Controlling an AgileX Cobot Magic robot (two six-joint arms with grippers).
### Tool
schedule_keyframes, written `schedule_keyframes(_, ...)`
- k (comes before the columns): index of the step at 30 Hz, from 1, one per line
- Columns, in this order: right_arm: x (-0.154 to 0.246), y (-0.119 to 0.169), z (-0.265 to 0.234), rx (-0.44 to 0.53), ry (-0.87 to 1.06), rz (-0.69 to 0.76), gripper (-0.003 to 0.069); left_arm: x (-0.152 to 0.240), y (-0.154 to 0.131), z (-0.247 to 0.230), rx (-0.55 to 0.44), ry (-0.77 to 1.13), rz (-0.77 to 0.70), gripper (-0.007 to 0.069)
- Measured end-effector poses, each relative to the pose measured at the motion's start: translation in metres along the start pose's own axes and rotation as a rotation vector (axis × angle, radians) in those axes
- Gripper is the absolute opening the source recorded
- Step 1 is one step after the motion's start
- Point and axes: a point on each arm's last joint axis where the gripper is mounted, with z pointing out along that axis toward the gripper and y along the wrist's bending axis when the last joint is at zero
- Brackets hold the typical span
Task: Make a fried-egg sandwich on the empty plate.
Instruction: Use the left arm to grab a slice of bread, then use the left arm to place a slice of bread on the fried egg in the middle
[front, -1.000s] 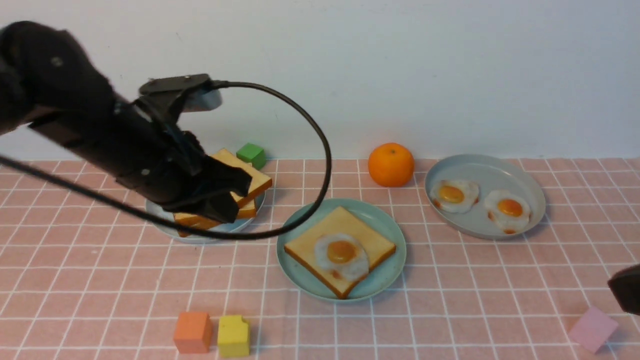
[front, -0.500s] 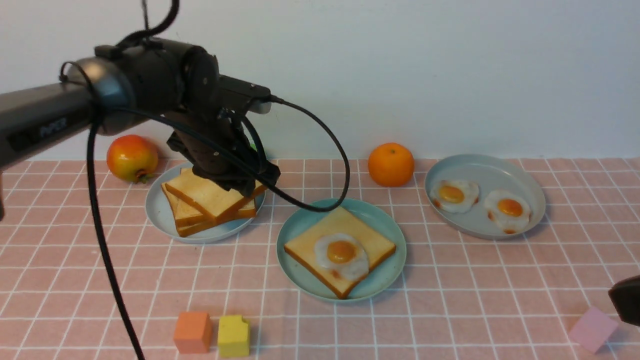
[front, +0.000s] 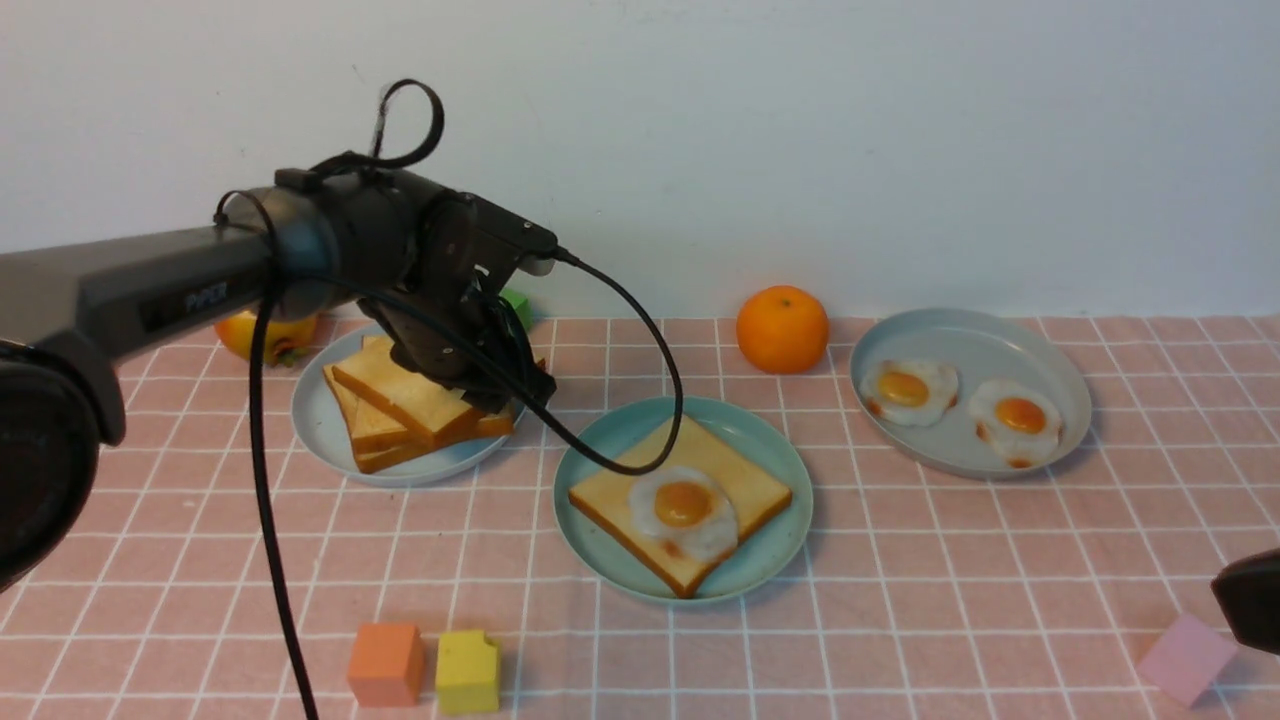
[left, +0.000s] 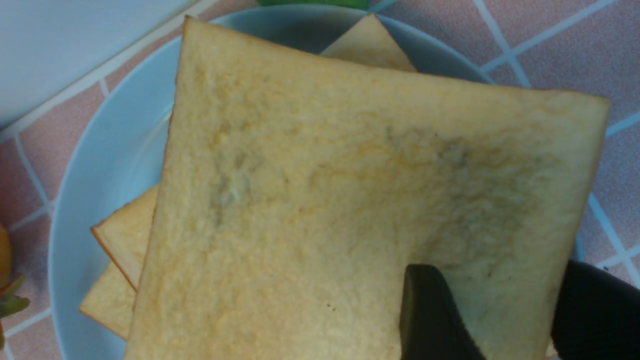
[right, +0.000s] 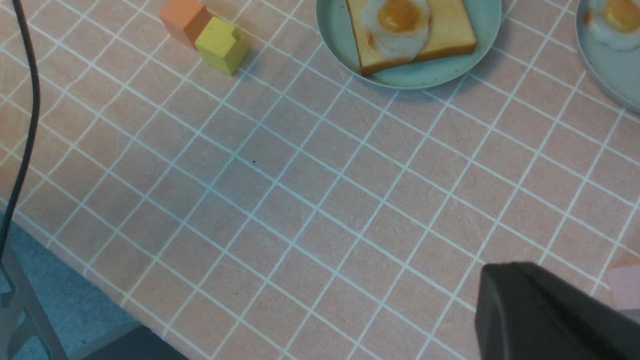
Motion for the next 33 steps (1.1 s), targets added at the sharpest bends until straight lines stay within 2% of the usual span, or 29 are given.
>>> schedule_keyframes(6,0.0,0.0,0.0,0.0,0.0,0.0,0.0022,0.0,0.0,0.004,-0.011,0.001,0.018,0.0281)
schedule_keyframes(7,0.0,0.0,0.0,-0.001,0.0,0.0,0.0024,-0.001,-0.001,0.004,-0.011,0.0,0.021,0.0222)
schedule_keyframes(10,0.0,0.0,0.0,-0.001,0.0,0.0,0.0027,-0.001,-0.002,0.004,-0.012,-0.001,0.029,0.0149)
schedule_keyframes(15,0.001,0.0,-0.002,-0.002,-0.004,0.002,0.0031,-0.006,0.0,-0.009,-0.015,-0.014,0.026,0.0107)
schedule_keyframes(17,0.003,-0.001,-0.005,-0.002,-0.007,0.003,0.0032,-0.01,0.002,-0.029,-0.007,-0.026,0.004,0.009)
schedule_keyframes(20,0.01,-0.005,-0.015,0.002,-0.012,0.007,0.0032,-0.023,-0.004,-0.087,0.034,-0.087,-0.024,0.0081)
schedule_keyframes(23,0.017,-0.008,-0.026,-0.001,-0.031,0.013,0.0032,-0.028,-0.032,-0.121,0.092,-0.12,0.027,0.0081)
schedule_keyframes(25,0.021,-0.009,-0.032,-0.004,-0.048,0.017,0.0032,-0.027,-0.057,-0.128,0.137,-0.109,0.069,0.0081)
schedule_keyframes(28,0.028,-0.013,-0.044,-0.012,-0.088,0.024,0.0032,-0.017,-0.108,-0.12,0.204,-0.043,0.169,0.0081)
schedule_keyframes(29,0.029,-0.013,-0.045,-0.012,-0.09,0.024,0.0032,-0.016,-0.111,-0.12,0.207,-0.042,0.175,0.0081)
schedule_keyframes(30,0.033,-0.014,-0.05,-0.016,-0.111,0.028,0.0034,-0.011,-0.134,-0.112,0.225,-0.017,0.225,0.0079)
schedule_keyframes(32,0.037,-0.016,-0.057,-0.022,-0.138,0.033,0.0036,-0.004,-0.156,-0.101,0.231,0.004,0.278,0.0079)
schedule_keyframes(33,0.037,-0.016,-0.057,-0.022,-0.14,0.033,0.0037,-0.004,-0.156,-0.1,0.229,0.005,0.28,0.0079)
